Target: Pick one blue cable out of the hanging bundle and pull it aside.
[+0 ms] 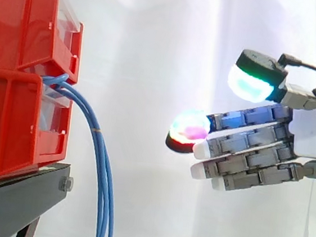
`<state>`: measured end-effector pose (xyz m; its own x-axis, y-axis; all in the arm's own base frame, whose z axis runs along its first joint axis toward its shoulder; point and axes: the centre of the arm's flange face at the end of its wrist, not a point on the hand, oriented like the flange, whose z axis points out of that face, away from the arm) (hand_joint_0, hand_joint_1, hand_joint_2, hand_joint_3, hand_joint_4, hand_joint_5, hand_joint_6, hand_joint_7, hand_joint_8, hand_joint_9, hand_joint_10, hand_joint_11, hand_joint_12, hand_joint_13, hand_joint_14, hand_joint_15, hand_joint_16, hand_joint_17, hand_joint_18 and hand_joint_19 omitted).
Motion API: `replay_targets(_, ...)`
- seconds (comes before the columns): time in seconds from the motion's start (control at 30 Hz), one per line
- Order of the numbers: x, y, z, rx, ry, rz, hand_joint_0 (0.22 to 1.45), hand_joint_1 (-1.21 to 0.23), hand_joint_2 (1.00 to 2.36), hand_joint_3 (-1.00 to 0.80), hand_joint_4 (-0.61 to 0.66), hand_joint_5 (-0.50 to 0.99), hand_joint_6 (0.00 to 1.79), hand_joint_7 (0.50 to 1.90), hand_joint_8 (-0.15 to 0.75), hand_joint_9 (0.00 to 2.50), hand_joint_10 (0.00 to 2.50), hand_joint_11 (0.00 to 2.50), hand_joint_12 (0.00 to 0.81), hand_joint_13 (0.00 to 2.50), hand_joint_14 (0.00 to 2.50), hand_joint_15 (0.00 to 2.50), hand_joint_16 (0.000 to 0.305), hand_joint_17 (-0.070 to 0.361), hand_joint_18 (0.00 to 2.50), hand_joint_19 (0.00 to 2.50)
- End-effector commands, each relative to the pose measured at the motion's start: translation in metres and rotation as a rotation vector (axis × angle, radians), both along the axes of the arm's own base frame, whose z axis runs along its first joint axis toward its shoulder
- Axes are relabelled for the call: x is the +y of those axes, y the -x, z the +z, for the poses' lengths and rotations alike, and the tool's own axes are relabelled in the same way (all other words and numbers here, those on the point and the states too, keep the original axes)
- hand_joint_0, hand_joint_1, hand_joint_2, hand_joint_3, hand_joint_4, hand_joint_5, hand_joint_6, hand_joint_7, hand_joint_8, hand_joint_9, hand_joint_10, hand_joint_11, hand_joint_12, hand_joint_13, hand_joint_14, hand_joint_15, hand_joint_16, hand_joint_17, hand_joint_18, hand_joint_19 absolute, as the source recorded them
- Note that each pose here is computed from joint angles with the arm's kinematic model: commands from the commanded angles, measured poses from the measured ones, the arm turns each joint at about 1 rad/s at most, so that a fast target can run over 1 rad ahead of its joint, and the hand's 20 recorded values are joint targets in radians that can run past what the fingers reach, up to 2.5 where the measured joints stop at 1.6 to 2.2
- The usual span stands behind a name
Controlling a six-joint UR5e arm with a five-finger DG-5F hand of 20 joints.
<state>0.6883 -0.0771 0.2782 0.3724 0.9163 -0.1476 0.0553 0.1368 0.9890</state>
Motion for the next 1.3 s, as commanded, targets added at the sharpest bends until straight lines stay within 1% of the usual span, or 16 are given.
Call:
replay_targets(0.0,0.002,-0.004,-0.012,0.002,0.003,-0.014,0.52,-0.66,1.0,-0.48,0.21,-0.18,0.5,0.67,0.244,0.76,0.01,0.21,0.312,0.44,0.01,0.17,0.046,0.104,0.2,0.13)
replay_targets(0.03,0.003,-0.01,-0.028,0.003,-0.004,-0.014,0.52,-0.66,1.0,-0.49,0.21,-0.18,0.5,0.67,0.244,0.76,0.01,0.21,0.312,0.44,0.01,0.17,0.046,0.104,0.2,0.13)
replay_targets(0.1,0.004,-0.013,-0.028,-0.023,-0.017,-0.014,0.52,-0.66,1.0,-0.49,0.21,-0.18,0.5,0.67,0.245,0.76,0.01,0.21,0.312,0.45,0.01,0.17,0.046,0.104,0.21,0.13)
replay_targets(0.13,0.007,-0.016,-0.033,-0.025,-0.015,-0.013,0.52,-0.66,1.0,-0.48,0.21,-0.18,0.5,0.67,0.245,0.76,0.01,0.21,0.311,0.45,0.01,0.17,0.046,0.104,0.21,0.13)
replay_targets(0.3,0.006,-0.018,-0.04,-0.028,-0.014,-0.03,0.52,-0.66,1.0,-0.49,0.22,-0.18,0.5,0.67,0.246,0.77,0.01,0.22,0.31,0.45,0.01,0.17,0.046,0.104,0.21,0.14)
replay_targets(0.37,0.006,-0.019,-0.05,-0.019,-0.014,-0.039,0.52,-0.66,1.0,-0.49,0.22,-0.18,0.5,0.67,0.244,0.78,0.01,0.23,0.311,0.46,0.01,0.17,0.046,0.104,0.21,0.13)
replay_targets(0.57,0.009,-0.028,-0.071,-0.047,-0.023,-0.04,0.52,-0.66,1.0,-0.49,0.22,-0.18,0.5,0.68,0.247,0.79,0.01,0.23,0.309,0.46,0.01,0.17,0.046,0.103,0.22,0.14)
replay_targets(0.6,0.011,-0.03,-0.071,-0.06,-0.019,-0.039,0.52,-0.66,1.0,-0.48,0.22,-0.17,0.5,0.68,0.247,0.79,0.01,0.22,0.309,0.46,0.01,0.17,0.046,0.103,0.22,0.14)
replay_targets(0.73,0.012,-0.033,-0.071,-0.074,0.004,-0.041,0.52,-0.66,1.0,-0.48,0.22,-0.17,0.5,0.67,0.248,0.8,0.01,0.23,0.309,0.47,0.01,0.18,0.046,0.103,0.23,0.14)
replay_targets(0.9,0.013,-0.034,-0.072,-0.069,0.019,-0.057,0.52,-0.66,1.0,-0.49,0.23,-0.17,0.5,0.68,0.249,0.8,0.01,0.23,0.309,0.47,0.01,0.17,0.046,0.103,0.23,0.14)
replay_targets(0.93,0.014,-0.034,-0.08,-0.058,0.02,-0.057,0.52,-0.66,1.0,-0.48,0.23,-0.17,0.5,0.68,0.246,0.8,0.01,0.23,0.309,0.48,0.01,0.18,0.046,0.103,0.23,0.14)
replay_targets(0.97,0.015,-0.036,-0.082,-0.059,0.017,-0.057,0.52,-0.66,1.0,-0.48,0.23,-0.17,0.5,0.68,0.246,0.8,0.01,0.23,0.309,0.48,0.01,0.18,0.046,0.103,0.23,0.14)
replay_targets(1.07,0.017,-0.044,-0.091,-0.061,0.011,-0.057,0.52,-0.66,1.0,-0.49,0.23,-0.17,0.5,0.68,0.25,0.8,0.01,0.23,0.311,0.47,0.01,0.18,0.046,0.103,0.23,0.15)
replay_targets(1.17,0.02,-0.057,-0.097,-0.071,-0.002,-0.053,0.51,-0.65,1.0,-0.5,0.22,-0.17,0.5,0.7,0.238,0.72,0.01,0.28,0.319,0.41,0.01,0.2,0.048,0.109,0.2,0.18)
replay_targets(1.23,0.024,-0.074,-0.105,-0.078,-0.016,-0.05,0.5,-0.66,1.0,-0.5,0.19,-0.18,0.5,0.73,0.235,0.71,0.01,0.4,0.324,0.42,0.01,0.24,0.049,0.111,0.21,0.21)
replay_targets(1.27,0.024,-0.076,-0.107,-0.077,-0.018,-0.048,0.5,-0.66,1.0,-0.5,0.19,-0.18,0.5,0.74,0.236,0.71,0.01,0.45,0.327,0.43,0.01,0.26,0.05,0.113,0.22,0.23)
